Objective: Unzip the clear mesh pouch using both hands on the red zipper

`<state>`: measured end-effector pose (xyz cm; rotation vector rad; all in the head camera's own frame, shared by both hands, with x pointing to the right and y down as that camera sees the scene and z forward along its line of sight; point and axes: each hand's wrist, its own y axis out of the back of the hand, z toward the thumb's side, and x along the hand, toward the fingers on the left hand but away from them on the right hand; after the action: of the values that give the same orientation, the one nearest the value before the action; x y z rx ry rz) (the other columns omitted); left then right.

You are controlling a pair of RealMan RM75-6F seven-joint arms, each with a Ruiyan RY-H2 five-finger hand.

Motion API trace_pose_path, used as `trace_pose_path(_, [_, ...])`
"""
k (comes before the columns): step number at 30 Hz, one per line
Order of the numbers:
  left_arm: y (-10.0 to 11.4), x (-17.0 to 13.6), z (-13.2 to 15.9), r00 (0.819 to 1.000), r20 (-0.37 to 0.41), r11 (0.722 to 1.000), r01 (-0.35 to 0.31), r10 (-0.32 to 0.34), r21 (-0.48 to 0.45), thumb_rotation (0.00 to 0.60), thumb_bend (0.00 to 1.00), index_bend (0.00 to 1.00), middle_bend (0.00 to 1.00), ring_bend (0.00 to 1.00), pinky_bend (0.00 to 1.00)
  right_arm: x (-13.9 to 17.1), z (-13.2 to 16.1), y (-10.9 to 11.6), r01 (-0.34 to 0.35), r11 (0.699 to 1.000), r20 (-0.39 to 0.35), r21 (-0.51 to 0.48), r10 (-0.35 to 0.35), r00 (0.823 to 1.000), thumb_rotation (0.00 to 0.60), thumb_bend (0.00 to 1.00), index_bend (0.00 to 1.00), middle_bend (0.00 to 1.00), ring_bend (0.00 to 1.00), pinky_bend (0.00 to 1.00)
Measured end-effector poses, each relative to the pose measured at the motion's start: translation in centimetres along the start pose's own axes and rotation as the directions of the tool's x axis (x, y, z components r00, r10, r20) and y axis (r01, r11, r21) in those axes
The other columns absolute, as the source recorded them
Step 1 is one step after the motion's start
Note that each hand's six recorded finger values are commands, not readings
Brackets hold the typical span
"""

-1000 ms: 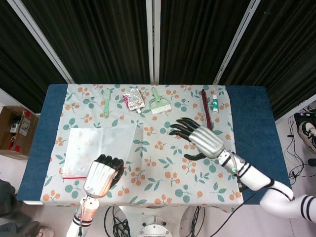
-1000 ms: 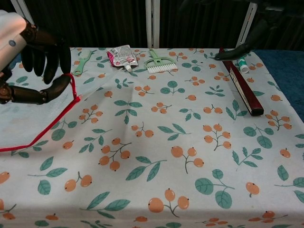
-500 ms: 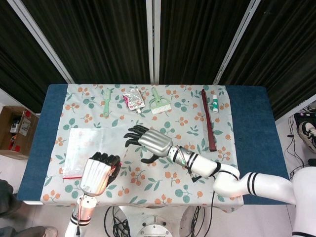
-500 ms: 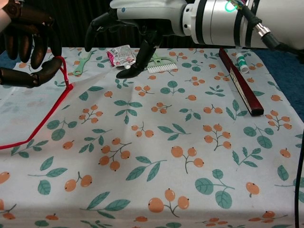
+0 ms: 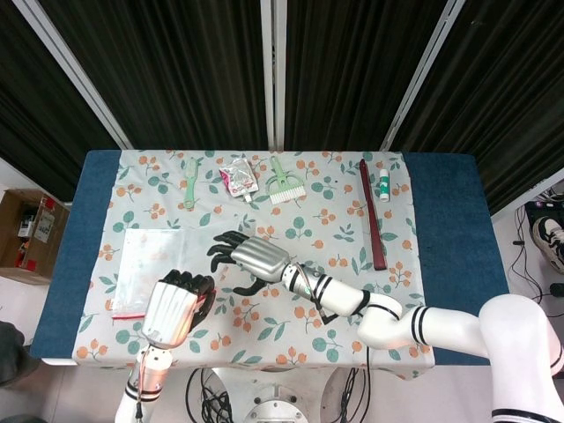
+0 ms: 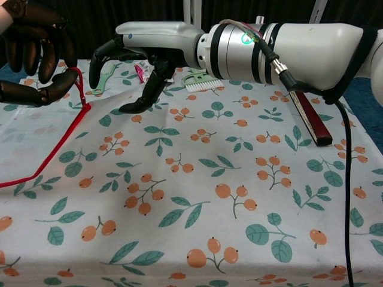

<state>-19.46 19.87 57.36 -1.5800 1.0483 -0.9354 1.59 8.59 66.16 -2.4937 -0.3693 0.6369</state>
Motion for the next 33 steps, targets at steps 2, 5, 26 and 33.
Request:
trace_pose_path(2, [-0.1,0.0,0.0,1.000,-0.002,1.000,0.003,-0.003,0.000,0.600,0.45,0.74,0.70,0.66,0.64,-0.3,0.1,-0.4,-0.007,1.000,-0.005,-0.019,0.006,1.000,0.600,0.23,0.36,0.17,0.00,0.00])
trace_pose_path(5, [-0.1,0.0,-0.1,1.000,-0.005,1.000,0.006,-0.006,0.001,0.600,0.45,0.74,0.70,0.66,0.64,-0.9,0.2,-1.0,-0.015,0.999,-0.011,-0.039,0.014,1.000,0.600,0.27,0.41,0.19,0.00,0.00])
trace_pose_path(26, [-0.4,-0.4,-1.5,0.999,-0.049,1.000,0.013,-0.014,-0.018,0.600,0.46,0.74,0.70,0.66,0.65,-3.3,0.0,-0.5,0.066,0.985,0.001,-0.157,-0.067,0.998,0.600,0.47,0.82,0.41,0.11,0.02])
trace_pose_path(33, [-1.4,-1.0,-1.9,0.997,-0.062,0.998,0.052,-0.054,-0.043,0.600,0.46,0.74,0.70,0.66,0.65,-2.5,-0.3,1.3,0.111,0.981,0.013,-0.158,-0.110,0.994,0.600,0.48,0.83,0.42,0.13,0.04])
